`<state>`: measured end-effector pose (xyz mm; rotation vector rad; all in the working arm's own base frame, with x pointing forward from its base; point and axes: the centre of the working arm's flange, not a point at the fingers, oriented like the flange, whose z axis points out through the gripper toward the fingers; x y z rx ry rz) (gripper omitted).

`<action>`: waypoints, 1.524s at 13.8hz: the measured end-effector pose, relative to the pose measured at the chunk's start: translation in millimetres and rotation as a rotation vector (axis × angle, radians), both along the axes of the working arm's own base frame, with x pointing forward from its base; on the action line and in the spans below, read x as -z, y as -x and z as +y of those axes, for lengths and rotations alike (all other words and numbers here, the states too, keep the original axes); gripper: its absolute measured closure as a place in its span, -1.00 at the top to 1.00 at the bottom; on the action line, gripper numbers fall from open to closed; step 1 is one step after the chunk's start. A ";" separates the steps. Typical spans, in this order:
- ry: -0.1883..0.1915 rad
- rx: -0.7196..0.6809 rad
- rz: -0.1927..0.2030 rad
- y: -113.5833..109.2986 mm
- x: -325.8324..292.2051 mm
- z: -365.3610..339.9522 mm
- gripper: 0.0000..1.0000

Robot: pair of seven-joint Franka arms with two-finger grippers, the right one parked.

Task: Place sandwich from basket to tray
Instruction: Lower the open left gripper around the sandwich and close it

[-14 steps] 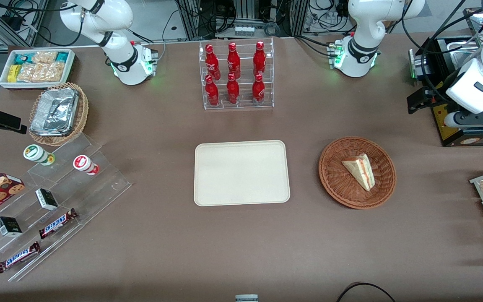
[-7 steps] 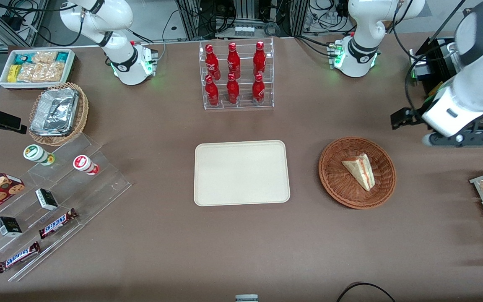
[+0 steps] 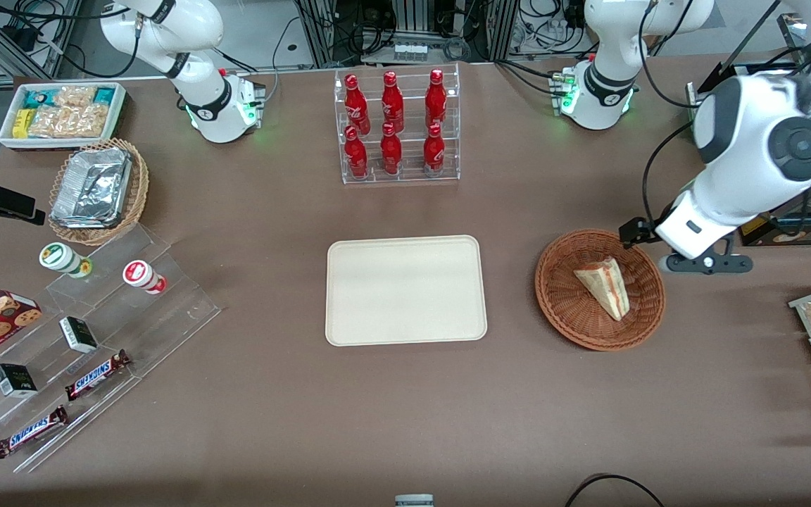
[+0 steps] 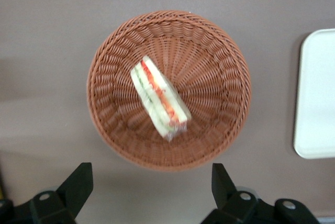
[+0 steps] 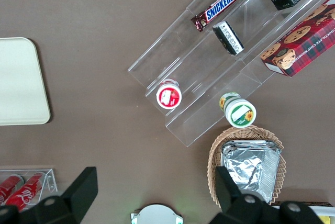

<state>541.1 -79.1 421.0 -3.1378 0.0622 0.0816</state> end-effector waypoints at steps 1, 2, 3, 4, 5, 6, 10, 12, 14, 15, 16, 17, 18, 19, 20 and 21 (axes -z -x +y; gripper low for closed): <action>0.002 -0.005 -0.019 4.2 17.1 1.0 1.00; 0.004 -0.015 -0.032 8.2 30.3 1.9 1.00; 0.004 -0.034 -0.039 11.3 39.0 2.6 1.00; 0.005 -0.061 -0.046 13.0 43.9 3.0 1.00; 0.006 -0.101 -0.057 13.8 47.2 3.2 1.00; 0.009 -0.159 -0.079 14.2 51.1 3.0 1.00; 0.029 -0.393 -0.134 24.0 80.9 -7.3 1.00; 0.034 -0.520 -0.135 24.1 91.2 -8.6 1.00; 0.032 -0.615 -0.125 23.6 98.2 -8.1 1.00; 0.030 -0.649 -0.118 23.7 101.3 -7.8 1.00; 0.028 -0.683 -0.113 23.7 104.2 -7.5 1.00; 0.024 -0.714 -0.105 23.9 108.2 -7.4 1.00; 0.020 -0.731 -0.095 24.2 113.5 -7.4 1.00; 0.014 -0.739 -0.084 24.5 120.2 -7.3 1.00; 0.009 -0.743 -0.074 24.8 126.7 -7.3 1.00; 0.006 -0.745 -0.068 24.6 132.9 -7.4 1.00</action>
